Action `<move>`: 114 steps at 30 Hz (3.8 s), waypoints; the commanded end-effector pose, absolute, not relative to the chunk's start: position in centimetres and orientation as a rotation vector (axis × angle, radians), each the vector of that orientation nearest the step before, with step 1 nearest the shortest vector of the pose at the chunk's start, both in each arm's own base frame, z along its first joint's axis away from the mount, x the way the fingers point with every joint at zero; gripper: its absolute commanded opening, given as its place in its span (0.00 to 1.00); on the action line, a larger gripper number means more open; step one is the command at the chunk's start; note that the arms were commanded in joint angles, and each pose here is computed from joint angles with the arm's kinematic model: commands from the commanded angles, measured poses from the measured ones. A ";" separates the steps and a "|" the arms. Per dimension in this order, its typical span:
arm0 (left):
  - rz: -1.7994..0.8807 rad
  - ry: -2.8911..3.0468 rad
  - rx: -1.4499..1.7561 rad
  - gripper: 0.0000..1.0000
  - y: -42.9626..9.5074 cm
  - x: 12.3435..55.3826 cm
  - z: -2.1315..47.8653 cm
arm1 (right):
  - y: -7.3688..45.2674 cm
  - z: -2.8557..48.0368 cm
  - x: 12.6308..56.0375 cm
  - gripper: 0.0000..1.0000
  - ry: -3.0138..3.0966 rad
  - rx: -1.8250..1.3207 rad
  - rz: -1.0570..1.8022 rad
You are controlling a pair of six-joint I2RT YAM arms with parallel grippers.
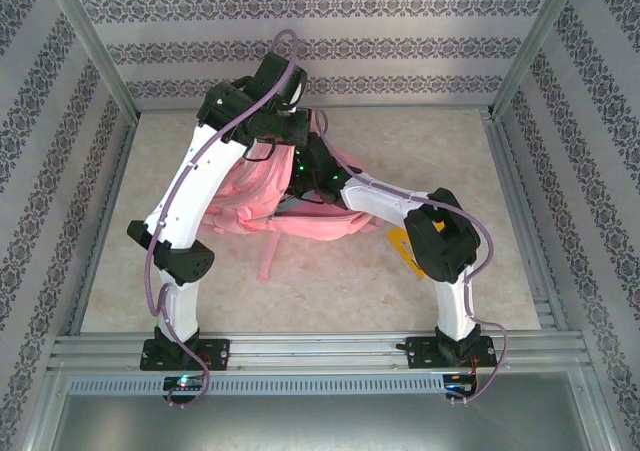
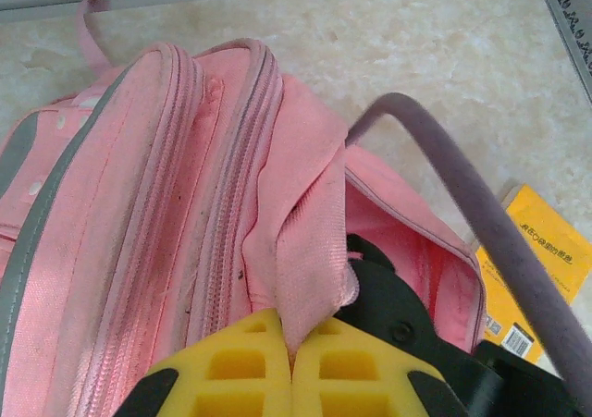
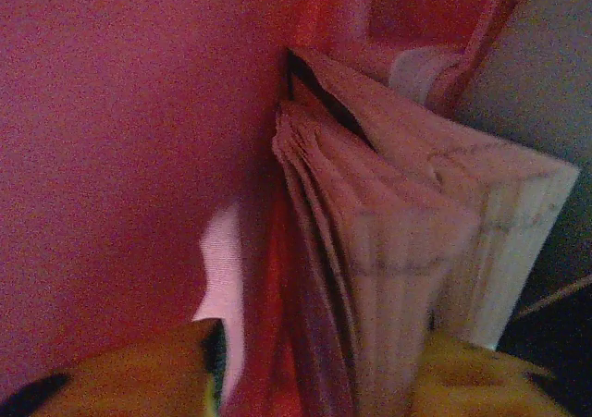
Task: Pack books, pencil case, and school supplies into a backpack
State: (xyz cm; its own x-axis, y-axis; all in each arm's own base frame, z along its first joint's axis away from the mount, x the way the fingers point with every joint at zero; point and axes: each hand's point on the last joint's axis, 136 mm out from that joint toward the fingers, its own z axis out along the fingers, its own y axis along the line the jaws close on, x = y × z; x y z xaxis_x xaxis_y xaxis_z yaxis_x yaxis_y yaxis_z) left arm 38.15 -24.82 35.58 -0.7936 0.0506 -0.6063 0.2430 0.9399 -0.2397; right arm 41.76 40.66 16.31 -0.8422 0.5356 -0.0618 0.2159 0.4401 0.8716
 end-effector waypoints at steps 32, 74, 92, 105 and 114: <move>-0.516 2.602 -0.221 0.00 -17.9 43.1 20.3 | 9.9 16.6 29.0 0.44 2.657 0.435 0.365; -0.773 2.725 0.297 0.54 -29.7 34.3 19.6 | 16.6 0.1 17.0 0.42 3.356 -0.150 0.306; -0.796 2.930 0.541 0.59 -38.0 31.9 8.7 | 9.2 4.6 19.2 0.60 2.944 0.841 0.512; -0.885 3.025 0.554 0.56 -37.8 29.1 4.1 | 11.2 2.6 23.0 0.61 2.883 0.926 0.745; -1.024 3.064 0.555 0.54 -37.7 26.8 3.3 | 12.8 4.0 27.4 0.57 2.848 0.838 0.846</move>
State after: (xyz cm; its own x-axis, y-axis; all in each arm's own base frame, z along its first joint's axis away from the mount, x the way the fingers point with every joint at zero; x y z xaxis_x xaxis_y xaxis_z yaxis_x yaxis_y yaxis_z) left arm 28.14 -37.03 3.64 -0.9409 0.3387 -0.0079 0.2868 0.7839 -0.5507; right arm 21.72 10.60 2.05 -0.8012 0.5585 0.2147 0.5977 0.7304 0.3306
